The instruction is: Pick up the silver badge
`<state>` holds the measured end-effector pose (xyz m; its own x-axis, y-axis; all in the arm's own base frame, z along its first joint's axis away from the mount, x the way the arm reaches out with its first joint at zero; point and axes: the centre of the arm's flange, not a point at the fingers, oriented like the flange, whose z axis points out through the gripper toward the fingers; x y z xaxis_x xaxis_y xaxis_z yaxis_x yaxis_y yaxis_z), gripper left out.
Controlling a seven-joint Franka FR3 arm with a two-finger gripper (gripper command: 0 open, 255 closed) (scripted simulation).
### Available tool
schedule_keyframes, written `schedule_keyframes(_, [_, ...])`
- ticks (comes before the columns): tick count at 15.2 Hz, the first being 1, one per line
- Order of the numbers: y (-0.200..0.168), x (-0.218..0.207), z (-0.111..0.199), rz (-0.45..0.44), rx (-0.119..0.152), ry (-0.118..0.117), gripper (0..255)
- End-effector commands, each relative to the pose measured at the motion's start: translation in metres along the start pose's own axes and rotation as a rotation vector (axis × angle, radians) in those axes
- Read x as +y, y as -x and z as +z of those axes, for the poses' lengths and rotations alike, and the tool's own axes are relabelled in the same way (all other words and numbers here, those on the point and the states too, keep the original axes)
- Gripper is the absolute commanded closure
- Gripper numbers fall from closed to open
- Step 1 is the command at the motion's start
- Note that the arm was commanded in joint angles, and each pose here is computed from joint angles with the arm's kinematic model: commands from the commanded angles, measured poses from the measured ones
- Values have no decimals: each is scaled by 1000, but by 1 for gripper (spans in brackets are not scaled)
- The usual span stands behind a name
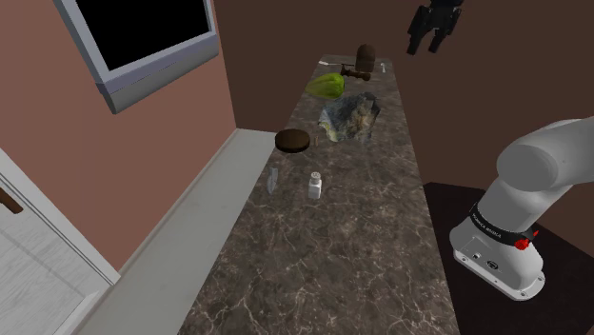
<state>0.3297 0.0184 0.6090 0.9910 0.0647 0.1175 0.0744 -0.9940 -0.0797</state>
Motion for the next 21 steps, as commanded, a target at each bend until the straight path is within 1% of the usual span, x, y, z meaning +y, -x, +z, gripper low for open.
schedule_keyframes(1, [0, 0, 0, 0, 0, 0, 0])
schedule_keyframes(11, [-4, -101, 90, 182, -7, 33, 0])
schedule_keyframes(21, [-24, -197, 184, 363, -14, 67, 0])
